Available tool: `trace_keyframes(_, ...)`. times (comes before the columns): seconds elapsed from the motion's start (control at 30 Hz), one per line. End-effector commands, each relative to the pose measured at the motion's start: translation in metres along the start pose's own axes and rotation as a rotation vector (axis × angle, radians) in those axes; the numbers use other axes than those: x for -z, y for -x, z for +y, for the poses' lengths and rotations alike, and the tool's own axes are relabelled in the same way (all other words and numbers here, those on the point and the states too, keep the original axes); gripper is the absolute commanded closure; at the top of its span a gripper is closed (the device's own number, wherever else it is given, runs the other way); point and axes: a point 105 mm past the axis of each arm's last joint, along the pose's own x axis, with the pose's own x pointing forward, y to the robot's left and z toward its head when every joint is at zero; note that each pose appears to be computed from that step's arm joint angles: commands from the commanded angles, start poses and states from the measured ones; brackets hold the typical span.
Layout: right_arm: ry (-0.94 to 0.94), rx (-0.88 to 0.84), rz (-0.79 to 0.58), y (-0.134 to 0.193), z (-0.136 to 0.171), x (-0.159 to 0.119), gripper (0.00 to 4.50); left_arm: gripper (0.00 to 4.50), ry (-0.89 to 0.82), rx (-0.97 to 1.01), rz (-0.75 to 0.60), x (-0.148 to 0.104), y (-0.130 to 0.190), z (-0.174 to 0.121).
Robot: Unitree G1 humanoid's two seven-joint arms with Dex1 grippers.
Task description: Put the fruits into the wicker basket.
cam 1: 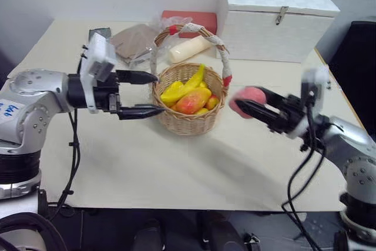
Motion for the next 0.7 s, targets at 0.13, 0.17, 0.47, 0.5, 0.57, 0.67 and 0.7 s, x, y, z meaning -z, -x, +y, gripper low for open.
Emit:
trace_keyframes(0.13,0.082,0.142,0.091,-0.074,-0.021,0.024,2.20,0.00,-0.058,-0.036,-0.020,-0.013,0.005,-0.001)
trace_keyframes(0.17,0.092,0.157,0.090,-0.081,-0.024,0.025,2.20,0.00,-0.060,-0.034,-0.023,-0.014,0.004,-0.001)
trace_keyframes(0.47,0.097,0.061,-0.007,-0.118,0.000,0.009,0.11,0.00,-0.064,-0.051,-0.030,-0.013,0.002,-0.004)
trace_keyframes(0.5,0.106,0.048,-0.021,-0.115,0.003,0.006,0.03,0.00,-0.063,-0.051,-0.031,-0.013,0.002,-0.004)
trace_keyframes(0.57,0.094,-0.010,-0.072,-0.100,0.012,-0.009,0.03,0.00,-0.060,-0.050,-0.036,-0.013,0.001,-0.004)
trace_keyframes(0.67,0.093,-0.070,-0.073,-0.070,0.022,-0.016,0.03,0.00,-0.058,-0.046,-0.043,-0.013,-0.001,-0.002)
trace_keyframes(0.7,0.100,-0.077,-0.053,-0.057,0.023,-0.014,0.03,0.00,-0.057,-0.045,-0.048,-0.013,-0.002,-0.001)
